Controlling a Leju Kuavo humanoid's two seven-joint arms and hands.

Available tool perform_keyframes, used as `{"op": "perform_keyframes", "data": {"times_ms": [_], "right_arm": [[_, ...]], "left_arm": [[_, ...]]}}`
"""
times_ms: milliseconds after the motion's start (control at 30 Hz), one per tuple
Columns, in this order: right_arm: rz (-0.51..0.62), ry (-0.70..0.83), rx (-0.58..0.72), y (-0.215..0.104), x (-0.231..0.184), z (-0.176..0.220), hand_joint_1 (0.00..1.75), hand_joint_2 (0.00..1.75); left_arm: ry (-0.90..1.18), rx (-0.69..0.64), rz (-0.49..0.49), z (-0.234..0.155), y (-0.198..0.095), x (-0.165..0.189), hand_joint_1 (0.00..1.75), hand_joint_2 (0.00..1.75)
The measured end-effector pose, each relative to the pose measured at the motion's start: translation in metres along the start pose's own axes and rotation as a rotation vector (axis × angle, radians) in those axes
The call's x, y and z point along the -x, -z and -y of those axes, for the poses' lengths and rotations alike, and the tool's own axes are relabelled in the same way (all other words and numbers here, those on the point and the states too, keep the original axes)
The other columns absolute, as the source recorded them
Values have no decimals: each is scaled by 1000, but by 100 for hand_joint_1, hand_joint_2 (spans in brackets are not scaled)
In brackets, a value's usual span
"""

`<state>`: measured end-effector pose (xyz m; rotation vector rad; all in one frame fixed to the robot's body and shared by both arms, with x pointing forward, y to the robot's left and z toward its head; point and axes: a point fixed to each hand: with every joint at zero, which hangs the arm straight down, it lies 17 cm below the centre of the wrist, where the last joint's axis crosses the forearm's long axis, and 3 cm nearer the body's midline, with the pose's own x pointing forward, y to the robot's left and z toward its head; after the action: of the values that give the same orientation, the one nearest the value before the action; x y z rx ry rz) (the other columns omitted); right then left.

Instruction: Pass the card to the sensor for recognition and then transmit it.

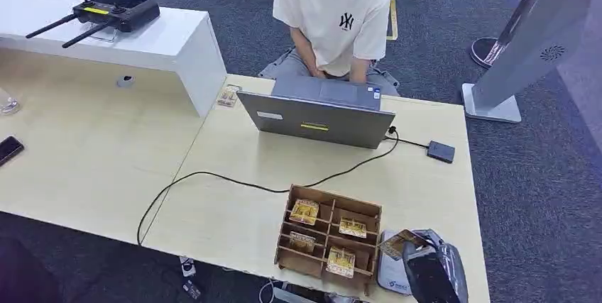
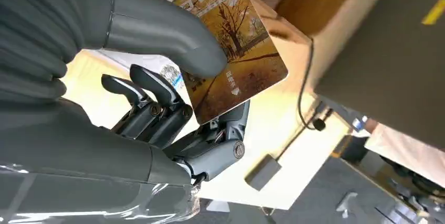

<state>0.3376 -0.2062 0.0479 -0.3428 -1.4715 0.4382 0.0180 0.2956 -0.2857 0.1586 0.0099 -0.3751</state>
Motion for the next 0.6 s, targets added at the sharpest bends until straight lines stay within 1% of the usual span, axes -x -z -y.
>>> {"op": "perform_keyframes", "data": {"times_ms": [300,467,600], "right_arm": [[11,27,38,2,-3,17,175,175],[-4,0,7,0,1,10,175,175],[-61,-60,-40,-3,18,0,175,175]], "left_arm": [[-10,0,-1,0,0,0,0,175],[-13,1,-2,0,0,1,0,175],[-10,3,-2,0,0,1,0,175]]}}
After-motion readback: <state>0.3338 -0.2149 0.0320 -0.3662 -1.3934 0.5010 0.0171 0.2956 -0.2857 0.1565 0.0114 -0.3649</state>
